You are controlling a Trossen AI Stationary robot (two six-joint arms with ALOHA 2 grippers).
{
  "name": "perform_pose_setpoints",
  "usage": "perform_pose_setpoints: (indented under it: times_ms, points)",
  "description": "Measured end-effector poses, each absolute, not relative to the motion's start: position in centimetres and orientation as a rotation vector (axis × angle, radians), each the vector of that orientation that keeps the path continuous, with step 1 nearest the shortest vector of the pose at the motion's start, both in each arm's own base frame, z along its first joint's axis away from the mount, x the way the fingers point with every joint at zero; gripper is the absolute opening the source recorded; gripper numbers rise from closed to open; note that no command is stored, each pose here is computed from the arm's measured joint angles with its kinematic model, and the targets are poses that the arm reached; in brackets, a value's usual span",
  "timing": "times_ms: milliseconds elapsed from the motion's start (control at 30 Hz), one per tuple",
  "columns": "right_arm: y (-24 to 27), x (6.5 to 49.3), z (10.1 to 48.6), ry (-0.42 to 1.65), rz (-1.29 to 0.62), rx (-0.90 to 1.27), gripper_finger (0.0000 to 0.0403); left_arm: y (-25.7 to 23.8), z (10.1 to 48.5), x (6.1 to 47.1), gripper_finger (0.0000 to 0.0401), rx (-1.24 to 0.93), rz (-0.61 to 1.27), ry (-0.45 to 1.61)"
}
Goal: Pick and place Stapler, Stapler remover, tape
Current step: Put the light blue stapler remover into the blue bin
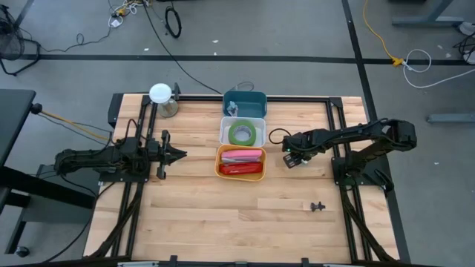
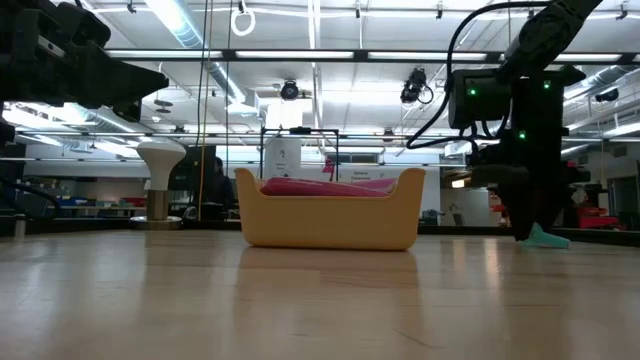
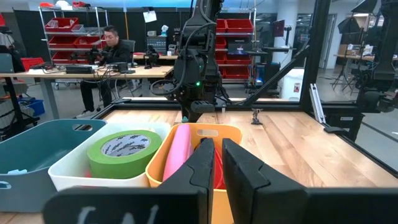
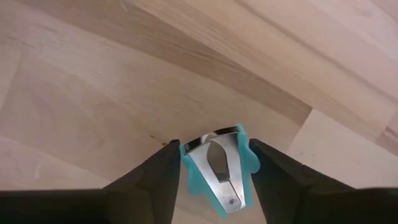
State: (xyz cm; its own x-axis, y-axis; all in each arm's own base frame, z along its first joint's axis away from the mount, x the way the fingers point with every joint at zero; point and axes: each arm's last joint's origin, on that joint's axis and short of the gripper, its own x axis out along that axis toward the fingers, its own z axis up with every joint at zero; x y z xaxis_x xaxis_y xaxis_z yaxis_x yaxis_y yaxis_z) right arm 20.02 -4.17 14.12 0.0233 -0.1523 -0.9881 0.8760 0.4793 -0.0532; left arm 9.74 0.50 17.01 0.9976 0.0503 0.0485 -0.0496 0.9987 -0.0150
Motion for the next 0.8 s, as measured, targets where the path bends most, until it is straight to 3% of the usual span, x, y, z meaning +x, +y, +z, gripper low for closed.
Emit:
perform_pose_setpoints:
  times_ms: [333,800]
  points:
    - [-4.2,20.0,14.1,1.306,-0.910,0.723,0.0153,0.5,17.0,9.7,0.0037,-0.014,0.050,-0.049]
    - [-4.6,22.1,16.5,1.245,-0.820,0.705,0.0145,0.5,17.0,9.7,0.0037,-0.014,0.050,-0.049]
